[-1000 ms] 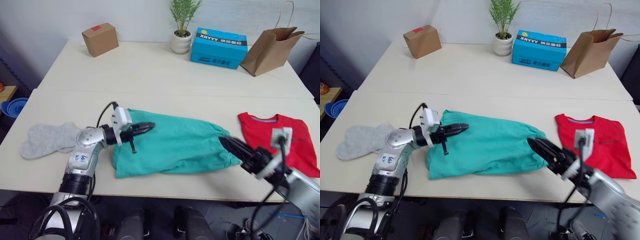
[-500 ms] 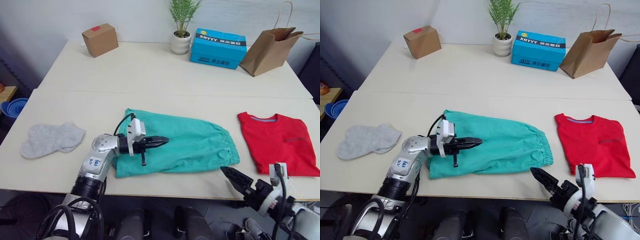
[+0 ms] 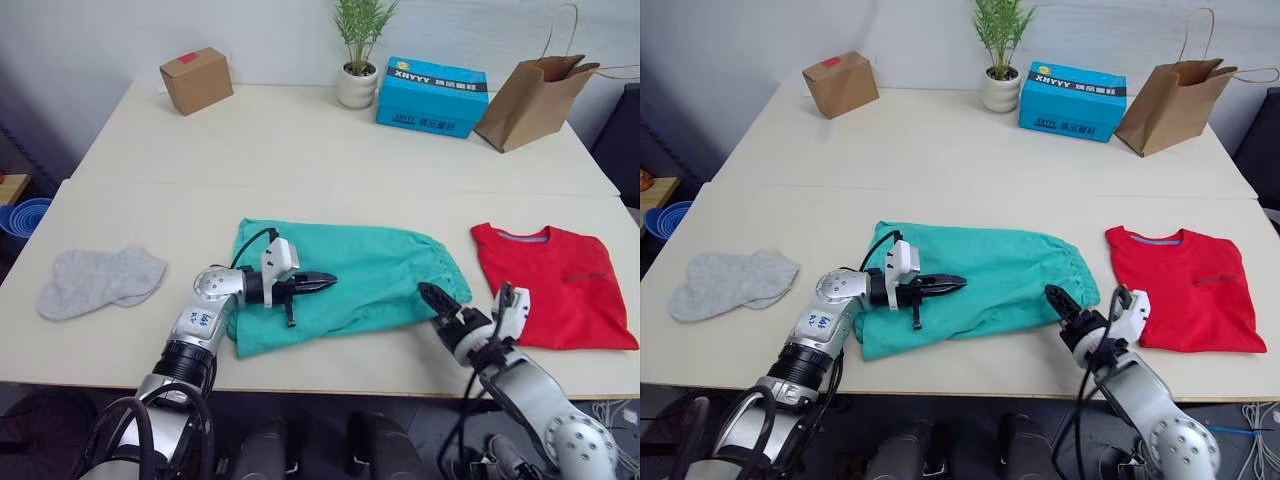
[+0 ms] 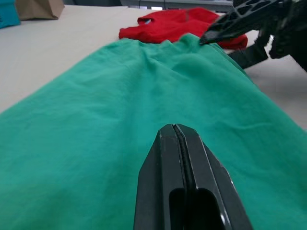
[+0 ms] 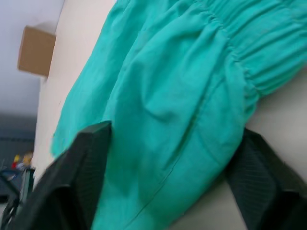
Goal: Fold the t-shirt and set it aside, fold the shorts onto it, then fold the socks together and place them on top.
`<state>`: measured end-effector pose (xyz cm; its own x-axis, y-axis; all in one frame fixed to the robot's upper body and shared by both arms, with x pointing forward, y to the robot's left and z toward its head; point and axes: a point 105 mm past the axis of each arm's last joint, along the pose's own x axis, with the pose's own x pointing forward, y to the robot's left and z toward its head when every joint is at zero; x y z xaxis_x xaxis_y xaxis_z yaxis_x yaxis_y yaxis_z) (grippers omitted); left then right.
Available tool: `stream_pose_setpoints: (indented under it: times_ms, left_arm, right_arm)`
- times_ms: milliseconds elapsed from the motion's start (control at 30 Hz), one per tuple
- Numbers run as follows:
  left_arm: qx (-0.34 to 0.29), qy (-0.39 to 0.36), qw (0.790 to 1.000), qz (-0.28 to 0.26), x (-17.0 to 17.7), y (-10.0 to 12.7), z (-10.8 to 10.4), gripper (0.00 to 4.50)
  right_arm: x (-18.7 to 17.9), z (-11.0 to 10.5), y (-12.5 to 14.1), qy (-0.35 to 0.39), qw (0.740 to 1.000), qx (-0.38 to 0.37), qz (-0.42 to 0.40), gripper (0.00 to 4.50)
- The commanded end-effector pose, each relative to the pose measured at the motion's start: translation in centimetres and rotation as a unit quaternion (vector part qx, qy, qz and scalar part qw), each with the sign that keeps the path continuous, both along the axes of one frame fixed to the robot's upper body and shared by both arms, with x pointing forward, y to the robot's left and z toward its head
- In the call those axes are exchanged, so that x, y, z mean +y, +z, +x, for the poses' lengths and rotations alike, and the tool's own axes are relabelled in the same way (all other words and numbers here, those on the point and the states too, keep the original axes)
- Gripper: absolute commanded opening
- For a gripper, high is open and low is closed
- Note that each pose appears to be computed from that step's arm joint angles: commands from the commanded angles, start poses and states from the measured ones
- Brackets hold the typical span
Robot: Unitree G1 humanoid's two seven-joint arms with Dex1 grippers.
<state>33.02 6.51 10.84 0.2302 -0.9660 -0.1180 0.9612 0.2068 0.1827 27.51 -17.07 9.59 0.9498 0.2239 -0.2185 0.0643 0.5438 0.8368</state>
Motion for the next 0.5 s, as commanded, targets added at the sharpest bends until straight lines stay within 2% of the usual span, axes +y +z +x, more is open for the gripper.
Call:
stream_pose_setpoints:
  times_ms: [33, 167, 233, 367, 500]
  left_arm:
    - [-0.004, -0.004, 1.000, 0.027, 0.3, -0.5, 0.0, 0.00]
    - [0.005, 0.013, 1.000, 0.027, 0.9, -1.0, 0.2, 0.00]
    - [0.005, 0.034, 0.999, 0.023, 1.3, -1.0, 0.6, 0.00]
    - [0.016, 0.086, 0.996, -0.028, 2.6, 1.1, 1.1, 0.00]
    - [0.024, 0.088, 0.996, -0.018, 3.4, 1.3, 0.4, 0.00]
  right_arm:
    - [-0.6, 0.3, -1.8, -0.034, 0.999, 0.016, -0.028, 2.08]
    - [-0.4, 0.6, -1.6, -0.042, 0.998, -0.018, -0.043, 0.56]
    - [-1.3, 0.8, -1.2, -0.066, 0.995, -0.045, -0.057, 0.01]
    - [-3.9, 1.1, 0.1, -0.134, 0.985, -0.089, -0.061, 0.01]
    - [-6.0, 1.0, 2.6, -0.164, 0.963, -0.170, -0.131, 0.01]
